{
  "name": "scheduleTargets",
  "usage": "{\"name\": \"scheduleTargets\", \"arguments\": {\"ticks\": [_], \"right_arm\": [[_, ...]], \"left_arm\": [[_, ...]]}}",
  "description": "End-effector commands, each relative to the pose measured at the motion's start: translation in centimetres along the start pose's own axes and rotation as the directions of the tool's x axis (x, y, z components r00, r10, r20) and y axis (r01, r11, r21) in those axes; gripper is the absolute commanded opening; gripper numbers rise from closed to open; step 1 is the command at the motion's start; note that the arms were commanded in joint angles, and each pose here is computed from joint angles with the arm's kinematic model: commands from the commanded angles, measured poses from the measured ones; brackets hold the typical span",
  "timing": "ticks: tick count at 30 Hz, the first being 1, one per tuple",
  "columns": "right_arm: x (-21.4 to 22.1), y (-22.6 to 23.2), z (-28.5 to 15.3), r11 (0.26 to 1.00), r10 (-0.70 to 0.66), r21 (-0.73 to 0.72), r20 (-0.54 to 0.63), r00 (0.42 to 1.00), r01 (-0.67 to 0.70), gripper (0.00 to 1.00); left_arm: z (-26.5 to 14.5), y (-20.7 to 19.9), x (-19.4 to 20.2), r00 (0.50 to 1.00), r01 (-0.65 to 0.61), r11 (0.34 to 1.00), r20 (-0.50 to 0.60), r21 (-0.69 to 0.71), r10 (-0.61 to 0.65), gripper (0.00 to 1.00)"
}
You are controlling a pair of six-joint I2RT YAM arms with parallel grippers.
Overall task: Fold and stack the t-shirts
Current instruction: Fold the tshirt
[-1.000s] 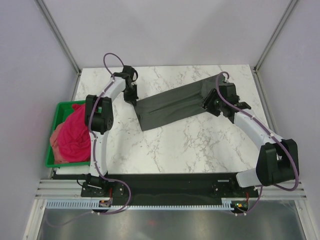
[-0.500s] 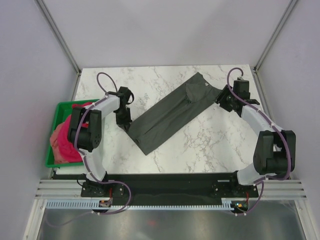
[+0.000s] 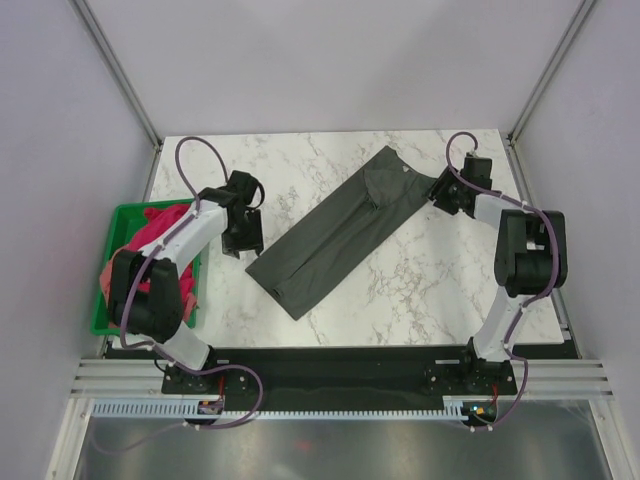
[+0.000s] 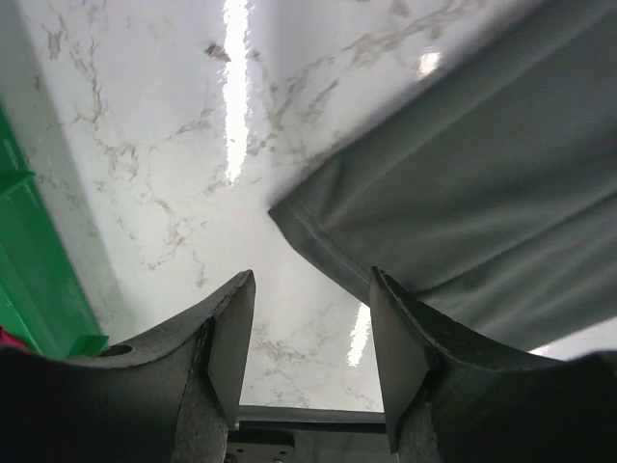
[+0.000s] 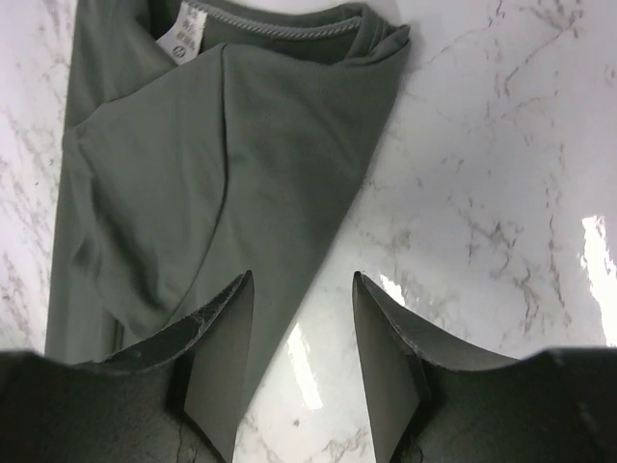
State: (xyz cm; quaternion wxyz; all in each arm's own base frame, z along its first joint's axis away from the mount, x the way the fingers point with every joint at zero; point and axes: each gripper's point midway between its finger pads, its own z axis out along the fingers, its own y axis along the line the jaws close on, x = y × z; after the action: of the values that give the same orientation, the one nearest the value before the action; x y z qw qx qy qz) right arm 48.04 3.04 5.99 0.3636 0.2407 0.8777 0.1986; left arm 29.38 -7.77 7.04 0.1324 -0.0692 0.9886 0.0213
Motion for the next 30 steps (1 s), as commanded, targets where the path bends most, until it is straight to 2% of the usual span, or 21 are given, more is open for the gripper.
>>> {"name": "scheduleTargets", "arguments": {"ticks": [1,5,7,8,12,14,15,18,19,21,22,23,25,26,30], "right_arm": [[-3.7,0.9,1.7,0.998,-0.048,-0.047,0.088,0.995,0.052,0.54],[-3.2,-0.5,4.0,0.999,-0.048,-0.007,0.047,0.998,0.048,0.53],[-3.9,-0.9,4.6,0.998,-0.057,0.020,0.065,0.996,0.056,0.53],[-3.8,-1.3,4.8,0.997,-0.067,0.036,0.056,0.996,0.065,0.52],[-3.4,-2.8,6.8,0.994,-0.070,0.083,0.026,0.997,0.067,0.49],[-4.5,-2.9,7.5,0.992,-0.087,0.093,0.028,0.996,0.084,0.37],[-4.1,-3.8,8.3,0.990,-0.089,0.107,0.010,0.996,0.088,0.22],[-5.9,-4.6,9.5,0.986,-0.123,0.115,0.018,0.992,0.120,0.03],[-7.6,-3.9,9.6,0.986,-0.138,0.103,0.043,0.990,0.133,0.00],[-8.1,-4.1,11.0,0.984,-0.163,0.078,0.027,0.986,0.160,0.00],[-10.5,-2.9,11.0,0.983,-0.180,0.056,0.063,0.982,0.176,0.00],[-10.2,-3.3,12.2,0.982,-0.184,0.049,0.046,0.982,0.182,0.02],[-13.1,-1.4,12.0,0.981,-0.193,-0.002,0.074,0.978,0.194,0.17],[-13.1,-1.7,12.6,0.983,-0.182,0.001,0.061,0.981,0.182,0.26],[-15.1,1.6,8.5,0.994,-0.095,-0.043,0.073,0.993,0.098,0.43]], "left_arm": [[-4.1,-2.7,-3.4,0.986,-0.038,0.991,0.165,0.125,0.017,0.59],[-6.2,-4.2,-4.2,0.978,-0.059,0.973,0.206,0.222,0.012,0.59],[-6.8,-6.0,-3.8,0.980,-0.076,0.943,0.199,0.326,0.010,0.59],[-6.9,-6.9,-4.3,0.973,-0.088,0.925,0.229,0.370,0.001,0.59],[-6.5,-8.7,-3.4,0.984,-0.067,0.882,0.179,0.466,-0.020,0.57],[-6.8,-9.3,-3.2,0.986,-0.069,0.863,0.164,0.500,-0.016,0.56],[-7.0,-9.6,-3.4,0.986,-0.074,0.857,0.168,0.511,-0.016,0.55],[-6.2,-9.7,-3.1,0.986,-0.089,0.852,0.166,0.516,0.003,0.54],[-5.8,-9.6,-3.1,0.986,-0.097,0.857,0.164,0.506,0.014,0.54],[-4.6,-9.8,-2.4,0.992,-0.086,0.857,0.121,0.509,0.028,0.54],[-4.6,-10.0,-2.1,0.994,-0.077,0.849,0.103,0.523,0.027,0.54],[-3.9,-10.1,-1.8,0.996,-0.066,0.852,0.078,0.519,0.029,0.55],[-3.1,-10.2,-1.7,0.998,-0.058,0.855,0.053,0.516,0.036,0.56],[-2.3,-10.3,-1.6,0.999,-0.051,0.861,0.031,0.507,0.041,0.57],[0.4,-9.8,-1.9,0.997,-0.064,0.893,0.002,0.446,0.071,0.61]]}}
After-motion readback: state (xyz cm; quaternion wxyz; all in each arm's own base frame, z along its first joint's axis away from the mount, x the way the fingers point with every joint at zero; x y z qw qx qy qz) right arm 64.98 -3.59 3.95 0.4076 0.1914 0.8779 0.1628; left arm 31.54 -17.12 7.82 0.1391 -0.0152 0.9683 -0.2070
